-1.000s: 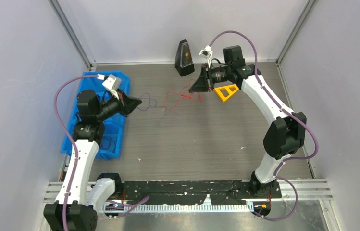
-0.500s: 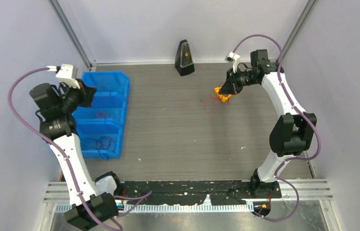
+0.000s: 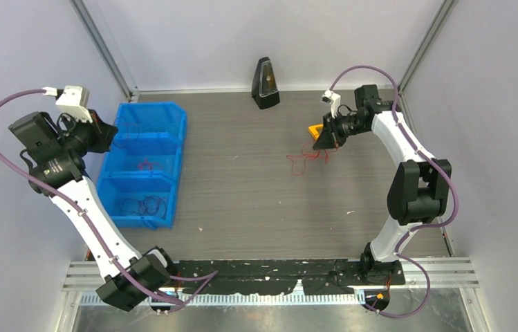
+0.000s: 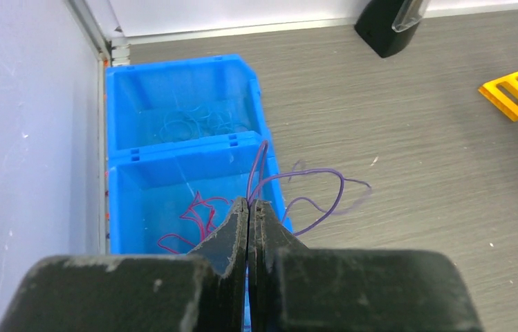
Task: Untangle the cables
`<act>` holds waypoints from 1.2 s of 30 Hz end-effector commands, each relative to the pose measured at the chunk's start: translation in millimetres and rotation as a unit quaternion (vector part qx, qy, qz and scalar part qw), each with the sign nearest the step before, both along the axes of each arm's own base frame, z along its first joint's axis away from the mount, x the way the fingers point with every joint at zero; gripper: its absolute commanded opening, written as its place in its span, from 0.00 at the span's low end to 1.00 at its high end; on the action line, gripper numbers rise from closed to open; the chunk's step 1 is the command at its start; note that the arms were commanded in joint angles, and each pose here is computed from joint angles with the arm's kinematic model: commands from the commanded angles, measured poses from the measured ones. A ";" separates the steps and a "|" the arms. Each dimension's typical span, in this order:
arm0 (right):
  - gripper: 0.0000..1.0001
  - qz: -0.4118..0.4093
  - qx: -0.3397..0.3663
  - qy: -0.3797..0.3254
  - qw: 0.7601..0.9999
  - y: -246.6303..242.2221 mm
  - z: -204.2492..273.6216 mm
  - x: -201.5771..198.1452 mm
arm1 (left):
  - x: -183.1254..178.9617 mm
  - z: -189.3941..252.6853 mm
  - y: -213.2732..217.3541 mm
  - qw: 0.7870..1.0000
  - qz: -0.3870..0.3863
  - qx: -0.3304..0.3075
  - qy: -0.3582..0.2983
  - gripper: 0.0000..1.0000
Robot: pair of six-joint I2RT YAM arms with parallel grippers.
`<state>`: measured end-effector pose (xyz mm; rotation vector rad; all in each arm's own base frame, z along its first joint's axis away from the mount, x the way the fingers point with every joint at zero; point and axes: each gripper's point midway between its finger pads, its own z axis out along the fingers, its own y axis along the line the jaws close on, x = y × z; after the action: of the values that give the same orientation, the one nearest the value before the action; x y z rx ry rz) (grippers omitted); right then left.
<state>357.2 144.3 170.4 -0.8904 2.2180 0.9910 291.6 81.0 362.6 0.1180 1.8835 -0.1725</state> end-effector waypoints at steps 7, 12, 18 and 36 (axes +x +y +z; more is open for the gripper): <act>0.06 -0.007 0.061 -0.022 0.998 21.1 20.1 8.2 | -42.3 10.7 -48.1 0.995 -0.092 -0.006 0.028 0.00; 0.06 0.003 0.072 -0.034 0.997 30.9 31.0 7.0 | -62.6 -29.3 -29.8 0.994 -0.057 0.050 0.080 0.00; 0.05 0.021 0.085 -0.035 0.996 41.9 35.5 4.5 | -68.7 -75.0 9.6 0.984 -0.016 0.123 0.128 0.00; 0.05 0.049 0.137 -0.056 0.988 75.2 66.6 12.2 | -54.0 -102.9 -15.1 0.968 -0.115 0.169 0.145 0.88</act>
<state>357.3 203.1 193.8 -0.8716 2.0644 1.2145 215.2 99.4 216.4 0.4955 2.3245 0.0947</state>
